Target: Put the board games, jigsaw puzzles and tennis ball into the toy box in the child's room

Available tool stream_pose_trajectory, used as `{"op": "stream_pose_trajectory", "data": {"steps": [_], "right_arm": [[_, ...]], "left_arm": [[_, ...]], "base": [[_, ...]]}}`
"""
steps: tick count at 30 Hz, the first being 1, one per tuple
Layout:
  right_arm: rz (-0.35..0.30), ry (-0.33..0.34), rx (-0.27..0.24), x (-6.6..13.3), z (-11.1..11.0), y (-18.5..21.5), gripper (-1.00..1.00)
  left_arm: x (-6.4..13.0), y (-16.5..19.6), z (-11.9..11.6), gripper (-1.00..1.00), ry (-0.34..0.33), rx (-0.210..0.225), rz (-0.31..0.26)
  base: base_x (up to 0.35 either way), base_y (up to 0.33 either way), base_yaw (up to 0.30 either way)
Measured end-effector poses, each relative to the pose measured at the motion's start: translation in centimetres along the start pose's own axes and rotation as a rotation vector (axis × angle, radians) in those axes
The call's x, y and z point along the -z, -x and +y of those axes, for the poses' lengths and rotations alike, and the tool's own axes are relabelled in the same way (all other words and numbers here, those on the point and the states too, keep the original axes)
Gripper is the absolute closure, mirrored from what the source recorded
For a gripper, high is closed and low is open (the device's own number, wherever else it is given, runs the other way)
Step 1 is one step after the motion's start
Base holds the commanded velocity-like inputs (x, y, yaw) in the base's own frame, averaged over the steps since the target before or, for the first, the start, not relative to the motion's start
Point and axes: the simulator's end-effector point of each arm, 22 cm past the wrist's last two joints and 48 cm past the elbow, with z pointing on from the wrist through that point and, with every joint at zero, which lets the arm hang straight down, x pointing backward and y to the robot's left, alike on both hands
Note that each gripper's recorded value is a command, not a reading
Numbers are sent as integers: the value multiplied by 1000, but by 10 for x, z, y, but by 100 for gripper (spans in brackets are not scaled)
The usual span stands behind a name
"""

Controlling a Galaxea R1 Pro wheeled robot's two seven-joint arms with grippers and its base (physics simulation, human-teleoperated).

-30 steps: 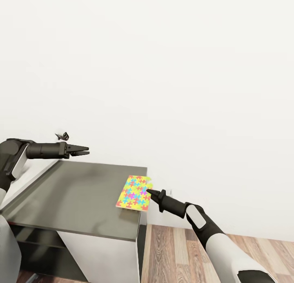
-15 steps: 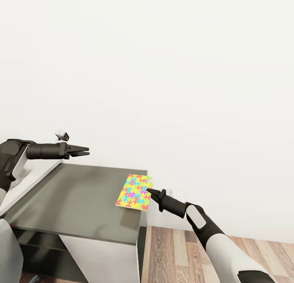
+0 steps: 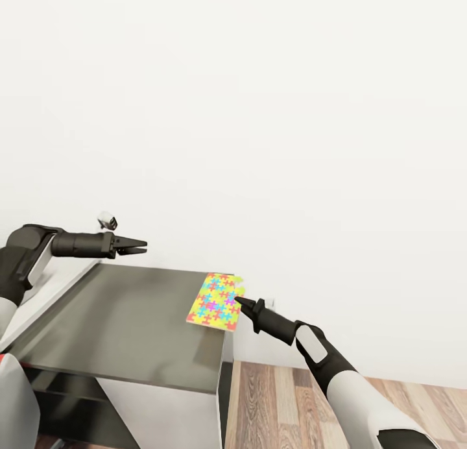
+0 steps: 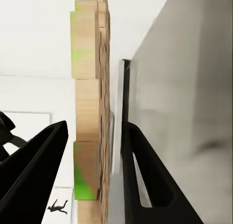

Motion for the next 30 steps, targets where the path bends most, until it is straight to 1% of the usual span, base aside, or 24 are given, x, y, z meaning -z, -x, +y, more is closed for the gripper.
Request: {"op": "stream_pose_trajectory", "data": {"steps": [2, 6, 9, 10, 14, 15, 20, 23, 30], "right_arm": [[-7, -1, 7, 0, 3, 2, 100], [-12, -6, 13, 2, 8, 5, 100], [-17, -7, 13, 6, 12, 8, 100], [-18, 1, 13, 6, 15, 9, 100], [-20, 72, 15, 9, 35, 10, 100], [-20, 84, 11, 11, 36, 7, 100], [-20, 92, -18, 20, 31, -6, 100], [-22, 100, -13, 22, 38, -6, 100], [-27, 111, 1, 27, 50, -8, 100]], "left_arm": [[-1, 0, -1, -100, 2, 3, 7], [-6, -3, -3, -100, 7, 9, 39], [-17, -6, -7, -100, -6, 19, 58], [-21, -6, -8, -100, -14, 24, 62], [-35, -4, -17, -100, -45, 34, 70], [-38, -4, -20, -100, -52, 35, 72], [-42, 0, -27, -100, -63, 37, 77], [-43, 3, -31, -100, -65, 37, 78], [-52, 4, -42, -100, -80, 38, 103]], "base": [[0, 0, 0], [0, 0, 0], [0, 0, 0], [0, 0, 0], [0, 0, 0], [0, 0, 0], [0, 0, 0], [0, 0, 0], [0, 0, 0]]}}
